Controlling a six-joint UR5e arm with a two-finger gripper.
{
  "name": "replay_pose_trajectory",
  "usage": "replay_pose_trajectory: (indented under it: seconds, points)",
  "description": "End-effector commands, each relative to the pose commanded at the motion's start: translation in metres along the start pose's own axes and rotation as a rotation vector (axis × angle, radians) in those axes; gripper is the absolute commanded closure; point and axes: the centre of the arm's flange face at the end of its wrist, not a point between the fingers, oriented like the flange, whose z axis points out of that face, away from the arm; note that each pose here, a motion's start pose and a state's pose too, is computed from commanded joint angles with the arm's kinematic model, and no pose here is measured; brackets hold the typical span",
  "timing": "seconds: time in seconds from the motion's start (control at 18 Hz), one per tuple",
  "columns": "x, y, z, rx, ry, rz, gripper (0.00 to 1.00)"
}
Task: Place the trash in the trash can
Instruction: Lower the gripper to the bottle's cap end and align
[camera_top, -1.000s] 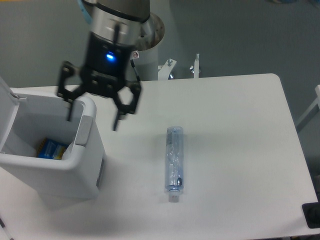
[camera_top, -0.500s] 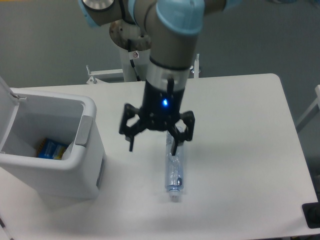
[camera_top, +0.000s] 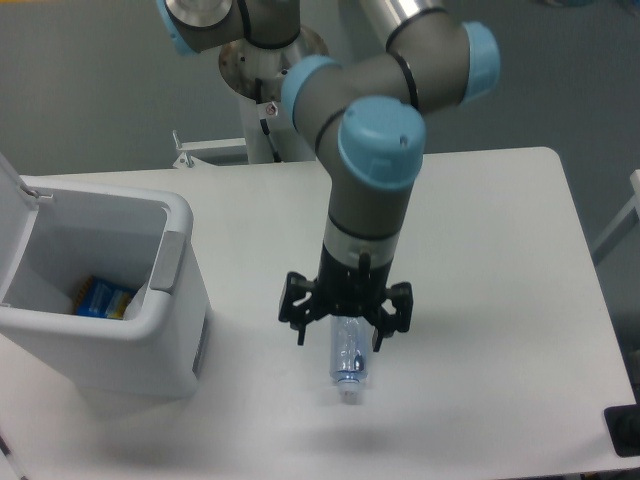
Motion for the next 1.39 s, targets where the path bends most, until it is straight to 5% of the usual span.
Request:
replay_pose_trajectory:
  seconds: [0.78,1.39]
  points:
    - [-0.013,-0.006,0.088,-0.043,0.021,0.002,0.0]
    - [-0.011,0.003,0.143,-0.195,-0.107,0.044,0.0]
